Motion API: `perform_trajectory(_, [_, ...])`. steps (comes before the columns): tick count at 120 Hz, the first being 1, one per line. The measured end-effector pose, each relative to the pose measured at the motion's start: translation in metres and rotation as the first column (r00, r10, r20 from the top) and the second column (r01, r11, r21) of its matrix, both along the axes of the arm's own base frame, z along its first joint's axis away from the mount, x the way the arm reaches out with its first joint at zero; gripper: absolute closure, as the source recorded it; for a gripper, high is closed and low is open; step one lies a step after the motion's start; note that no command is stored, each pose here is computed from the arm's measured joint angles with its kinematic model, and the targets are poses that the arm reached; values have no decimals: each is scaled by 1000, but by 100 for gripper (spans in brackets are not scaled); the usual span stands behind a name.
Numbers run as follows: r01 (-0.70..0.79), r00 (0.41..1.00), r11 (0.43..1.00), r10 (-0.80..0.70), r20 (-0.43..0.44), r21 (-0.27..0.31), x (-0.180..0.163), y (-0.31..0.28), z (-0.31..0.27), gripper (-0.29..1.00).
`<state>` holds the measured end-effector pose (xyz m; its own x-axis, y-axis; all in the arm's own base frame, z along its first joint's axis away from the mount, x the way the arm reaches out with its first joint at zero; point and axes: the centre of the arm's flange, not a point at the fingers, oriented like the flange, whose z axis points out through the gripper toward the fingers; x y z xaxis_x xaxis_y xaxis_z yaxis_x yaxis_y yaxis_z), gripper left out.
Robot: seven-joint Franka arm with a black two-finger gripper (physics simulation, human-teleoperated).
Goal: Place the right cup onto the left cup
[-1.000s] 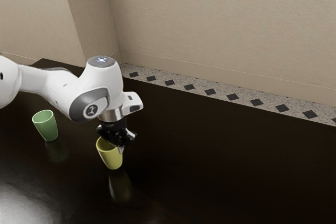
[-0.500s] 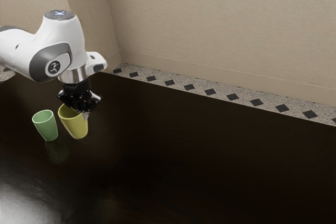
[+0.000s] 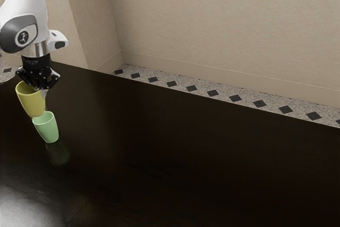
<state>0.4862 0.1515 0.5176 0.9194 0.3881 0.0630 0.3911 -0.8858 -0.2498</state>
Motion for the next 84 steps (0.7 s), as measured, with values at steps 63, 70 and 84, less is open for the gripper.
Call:
perform_trajectory(63, [87,996,996,-87,-24,31,53,69,-21,79])
perform_trajectory(70, [107,994,994,-106,-28,29,58,69,-25,79])
perform_trajectory(84, [143,989,990,-143,-40,12,68,66,-42,79])
